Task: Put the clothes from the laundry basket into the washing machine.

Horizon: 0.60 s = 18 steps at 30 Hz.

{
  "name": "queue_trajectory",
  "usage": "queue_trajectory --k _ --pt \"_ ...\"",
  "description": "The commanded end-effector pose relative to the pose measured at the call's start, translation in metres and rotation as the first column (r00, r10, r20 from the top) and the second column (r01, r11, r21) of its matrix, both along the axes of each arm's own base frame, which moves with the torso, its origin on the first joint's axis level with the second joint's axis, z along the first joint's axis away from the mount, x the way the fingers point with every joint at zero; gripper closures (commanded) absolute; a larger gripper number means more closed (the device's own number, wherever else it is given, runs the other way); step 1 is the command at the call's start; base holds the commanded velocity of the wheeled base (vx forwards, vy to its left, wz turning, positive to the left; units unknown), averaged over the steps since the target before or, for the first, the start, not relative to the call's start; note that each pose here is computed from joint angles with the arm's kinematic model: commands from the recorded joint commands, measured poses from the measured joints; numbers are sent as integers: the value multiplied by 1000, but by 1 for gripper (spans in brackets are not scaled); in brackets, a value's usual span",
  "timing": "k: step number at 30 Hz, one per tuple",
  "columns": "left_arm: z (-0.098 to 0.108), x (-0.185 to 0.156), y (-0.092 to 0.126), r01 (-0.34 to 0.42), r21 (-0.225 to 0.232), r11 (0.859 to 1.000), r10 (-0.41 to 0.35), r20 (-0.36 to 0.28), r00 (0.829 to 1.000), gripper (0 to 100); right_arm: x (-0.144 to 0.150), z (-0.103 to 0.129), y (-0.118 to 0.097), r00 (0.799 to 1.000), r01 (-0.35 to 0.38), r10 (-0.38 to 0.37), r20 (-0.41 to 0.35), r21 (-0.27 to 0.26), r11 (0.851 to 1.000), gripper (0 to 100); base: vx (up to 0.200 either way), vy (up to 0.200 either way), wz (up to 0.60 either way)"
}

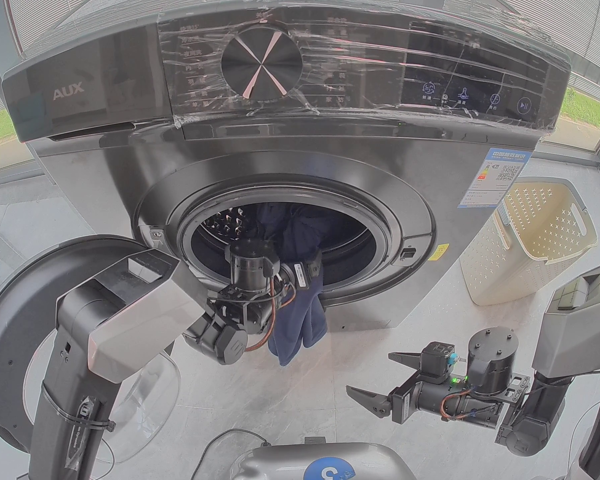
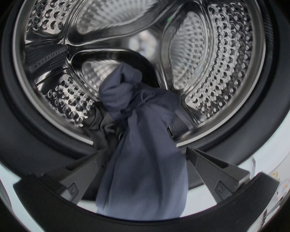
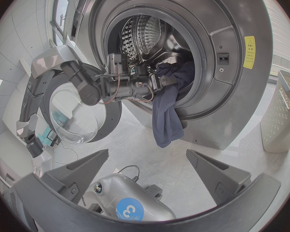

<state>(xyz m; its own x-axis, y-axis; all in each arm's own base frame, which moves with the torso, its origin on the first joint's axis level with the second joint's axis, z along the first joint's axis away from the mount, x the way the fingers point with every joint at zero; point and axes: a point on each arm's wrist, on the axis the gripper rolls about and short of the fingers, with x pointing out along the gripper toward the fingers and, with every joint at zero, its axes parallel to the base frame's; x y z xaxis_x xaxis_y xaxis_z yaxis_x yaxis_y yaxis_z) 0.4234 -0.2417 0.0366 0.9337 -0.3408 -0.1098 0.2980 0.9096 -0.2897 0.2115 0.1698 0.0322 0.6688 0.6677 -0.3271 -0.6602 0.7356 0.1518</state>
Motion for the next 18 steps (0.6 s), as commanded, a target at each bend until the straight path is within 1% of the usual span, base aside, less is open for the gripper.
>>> queue_trajectory --k 1,7,8,11,15,18 --pt "-18 -24 -3 51 64 997 -48 -46 998 0 -1 1 1 1000 -4 4 8 8 1000 0 0 0 0" --pt "-35 -17 -3 47 89 995 -41 -73 997 0 0 0 1 1000 -4 4 6 6 1000 0 0 0 0" --pt "-37 -15 -2 43 93 995 -37 -71 997 100 0 0 1 1000 -4 4 6 6 1000 0 0 0 0" --pt "-37 -7 -3 38 90 995 -33 -57 998 100 0 0 1 1000 -4 4 6 6 1000 0 0 0 0" --pt "-33 -7 -5 47 85 995 -42 -52 998 100 0 0 1 1000 -2 2 7 7 1000 0 0 0 0" --pt "-23 -2 -9 55 54 997 -54 -20 998 100 0 -1 1 1000 -2 2 5 5 1000 0 0 0 0"
